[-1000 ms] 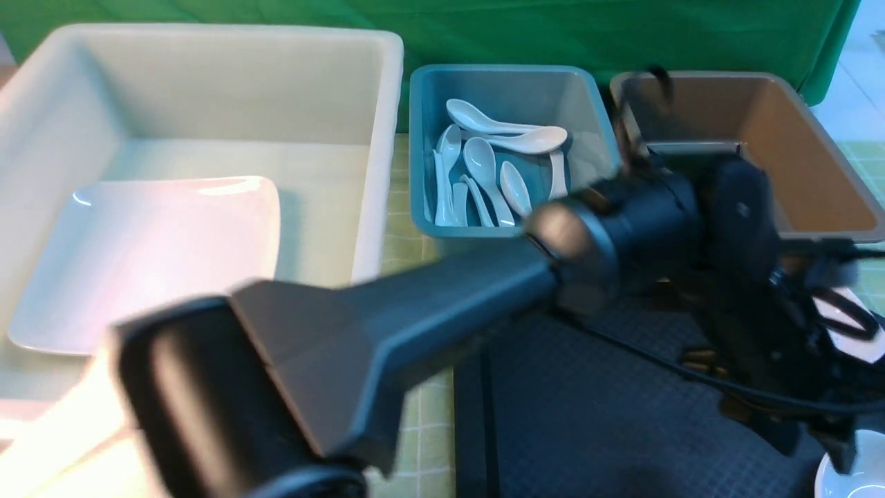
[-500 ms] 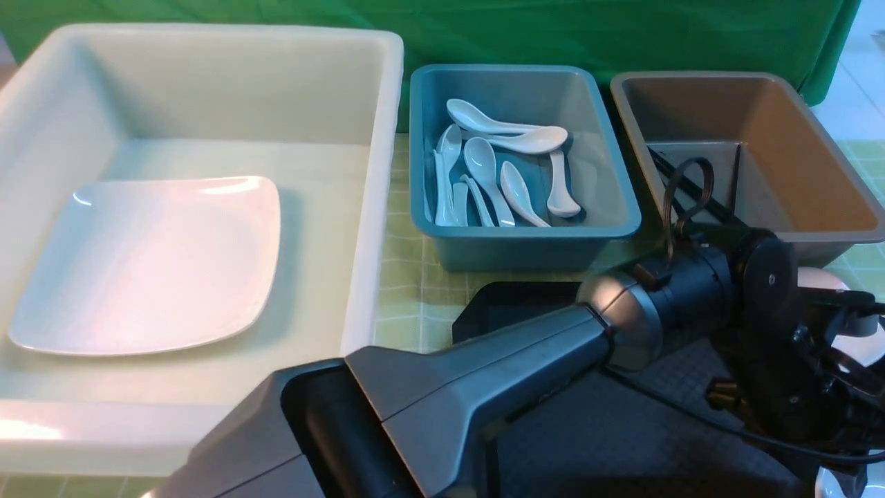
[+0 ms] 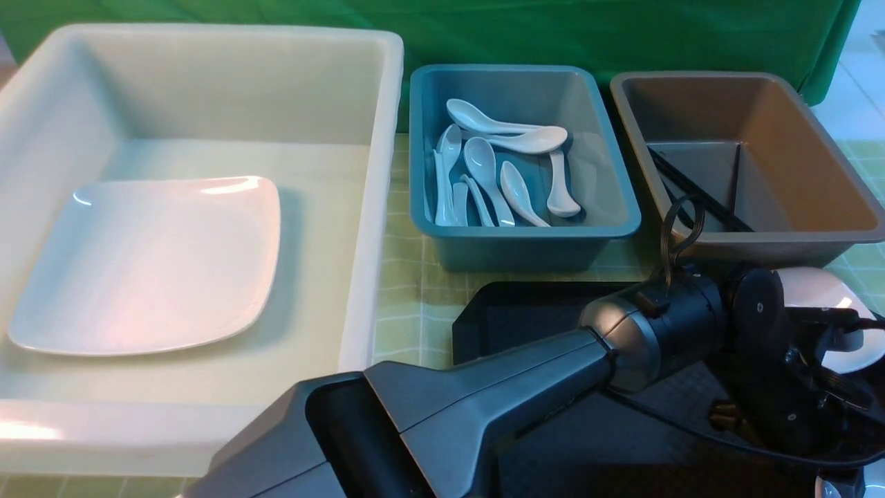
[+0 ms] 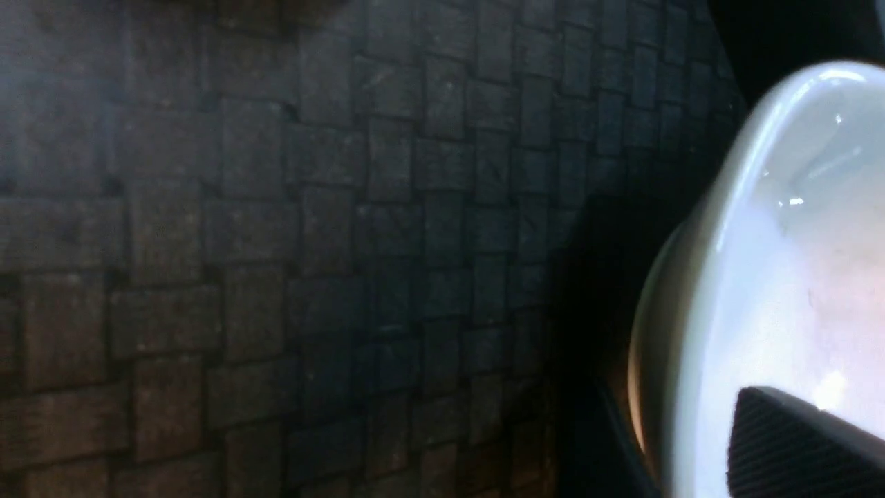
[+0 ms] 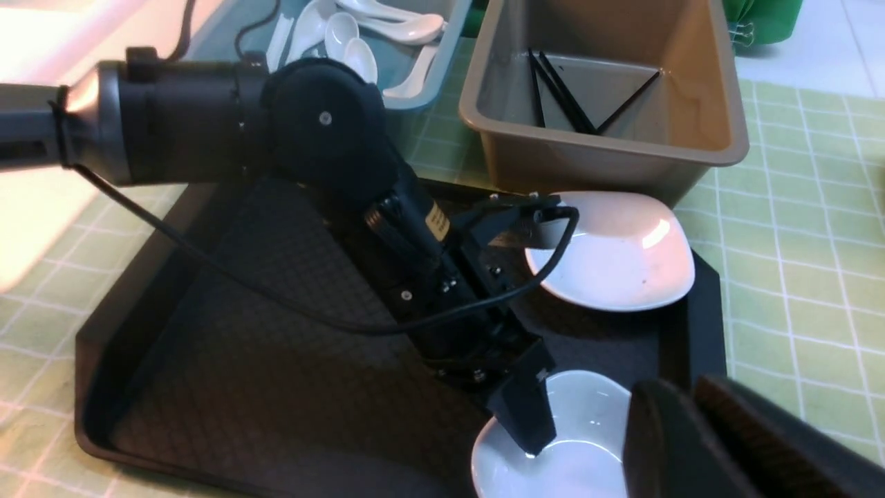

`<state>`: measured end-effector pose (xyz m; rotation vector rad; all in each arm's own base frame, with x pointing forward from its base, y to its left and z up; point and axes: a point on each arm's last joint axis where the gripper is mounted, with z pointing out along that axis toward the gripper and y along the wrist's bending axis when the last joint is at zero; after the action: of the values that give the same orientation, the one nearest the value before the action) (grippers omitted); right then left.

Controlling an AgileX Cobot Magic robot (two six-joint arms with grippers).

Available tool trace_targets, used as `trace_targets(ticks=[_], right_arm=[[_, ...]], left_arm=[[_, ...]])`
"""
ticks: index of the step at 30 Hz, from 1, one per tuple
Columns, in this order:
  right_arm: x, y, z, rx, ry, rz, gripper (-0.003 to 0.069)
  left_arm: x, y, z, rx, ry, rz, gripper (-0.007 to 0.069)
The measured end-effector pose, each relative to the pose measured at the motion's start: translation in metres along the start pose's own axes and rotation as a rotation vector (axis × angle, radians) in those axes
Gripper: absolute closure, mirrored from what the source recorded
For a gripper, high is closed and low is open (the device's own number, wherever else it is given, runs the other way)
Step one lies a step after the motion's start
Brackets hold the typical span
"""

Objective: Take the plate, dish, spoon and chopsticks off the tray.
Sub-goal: Use the left arm to grab a small plate from the dinner plate, then use the left arm to put the small plate into the large storage box on the left

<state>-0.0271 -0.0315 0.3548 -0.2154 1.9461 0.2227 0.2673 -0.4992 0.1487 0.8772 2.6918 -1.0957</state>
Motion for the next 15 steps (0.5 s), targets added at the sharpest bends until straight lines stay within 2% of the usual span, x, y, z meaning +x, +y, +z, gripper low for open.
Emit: trace_targets(ticks=[4,6,10,12,13,14,15], right_arm=[[0.000,0.000,0.000,0.000,0.000,0.000,0.0597],[0.000,0.000,0.000,0.000,0.000,0.000,0.0596],[0.000,0.000,0.000,0.000,0.000,0.000,0.0596],[0.000,0.000,0.000,0.000,0.000,0.000,0.0595],[0.000,0.000,0.000,0.000,0.000,0.000,0.0595],[0.000,0.000,0.000,0.000,0.000,0.000,0.0595],[0.000,0.000,0.000,0.000,0.000,0.000,0.0595]], left_arm=[[-0.001,-0.001,-0.002,-0.004,0.000,-0.002,0.0581],[-0.005,-0.009,-0.015,-0.002,-0.017,0.012,0.0616],[-0.017,-0.027,-0.058,-0.036,-0.054,0.090,0.0620],[-0.028,-0.042,-0.105,-0.068,-0.119,0.145,0.0620],[-0.037,-0.050,-0.145,-0.090,-0.181,0.173,0.0620],[-0.038,-0.048,-0.147,-0.097,-0.183,0.172,0.0620],[-0.042,-0.054,-0.178,-0.111,-0.230,0.186,0.0620]])
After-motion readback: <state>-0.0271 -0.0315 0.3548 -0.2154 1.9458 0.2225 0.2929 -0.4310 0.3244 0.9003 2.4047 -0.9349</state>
